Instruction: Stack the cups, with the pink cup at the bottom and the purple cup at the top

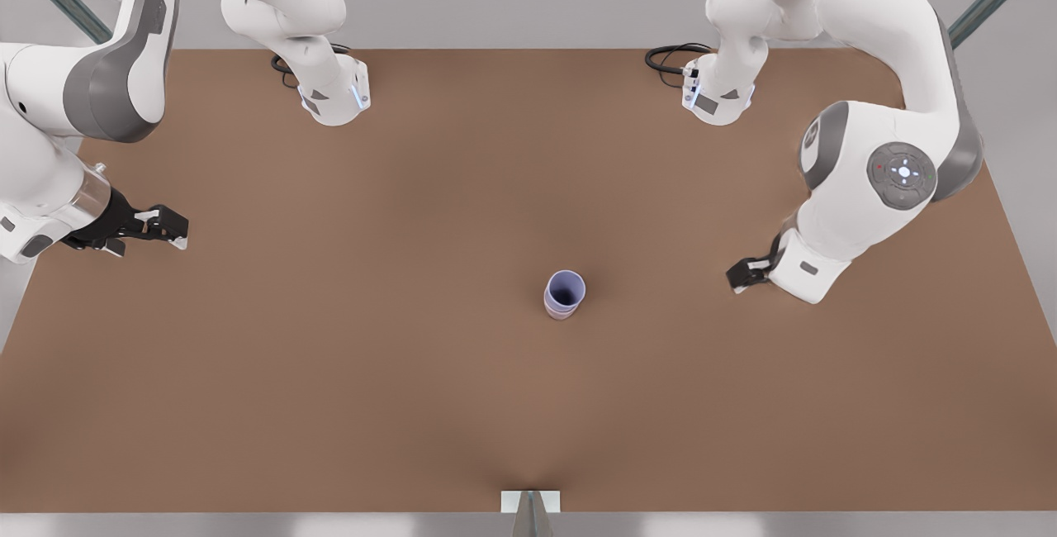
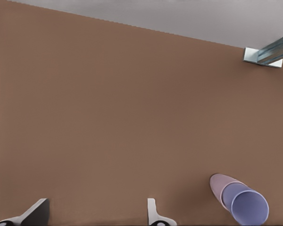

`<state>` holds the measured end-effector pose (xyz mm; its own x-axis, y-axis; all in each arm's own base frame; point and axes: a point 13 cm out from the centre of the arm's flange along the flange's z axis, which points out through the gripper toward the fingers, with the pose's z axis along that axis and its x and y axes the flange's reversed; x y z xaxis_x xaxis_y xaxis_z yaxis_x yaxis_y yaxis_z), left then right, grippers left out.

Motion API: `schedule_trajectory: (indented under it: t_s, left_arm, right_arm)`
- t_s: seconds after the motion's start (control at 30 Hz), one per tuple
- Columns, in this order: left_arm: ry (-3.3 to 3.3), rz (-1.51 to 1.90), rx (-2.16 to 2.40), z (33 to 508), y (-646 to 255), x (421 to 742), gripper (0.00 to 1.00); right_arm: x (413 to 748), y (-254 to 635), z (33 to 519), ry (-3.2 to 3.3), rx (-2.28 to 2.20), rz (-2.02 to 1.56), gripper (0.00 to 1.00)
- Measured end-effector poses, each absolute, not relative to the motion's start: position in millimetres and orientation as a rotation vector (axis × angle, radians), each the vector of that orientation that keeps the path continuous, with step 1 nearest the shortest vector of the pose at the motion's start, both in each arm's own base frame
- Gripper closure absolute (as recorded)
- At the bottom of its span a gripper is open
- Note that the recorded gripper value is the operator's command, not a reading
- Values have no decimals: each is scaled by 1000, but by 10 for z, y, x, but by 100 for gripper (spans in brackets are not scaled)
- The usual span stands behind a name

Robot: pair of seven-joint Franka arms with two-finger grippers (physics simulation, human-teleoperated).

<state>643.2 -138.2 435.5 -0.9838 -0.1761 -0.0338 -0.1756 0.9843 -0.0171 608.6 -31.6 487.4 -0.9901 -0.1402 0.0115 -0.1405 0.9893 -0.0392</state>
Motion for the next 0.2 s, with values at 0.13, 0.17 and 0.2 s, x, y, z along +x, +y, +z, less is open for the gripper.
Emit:
schedule_trajectory:
  t_s: [0.13,0.17,0.2]
  left_arm:
    - [3103,65,-113,4496,-1152,6189,0]
    - [3105,77,-73,4494,-1151,6170,0]
    - [3105,85,-36,4488,-1154,6165,0]
  right_arm:
    - [6086,-316,4874,-3125,221,63,0]
    - [6087,-316,4874,-3125,221,62,0]
    - [6087,-315,4874,-3125,221,62,0]
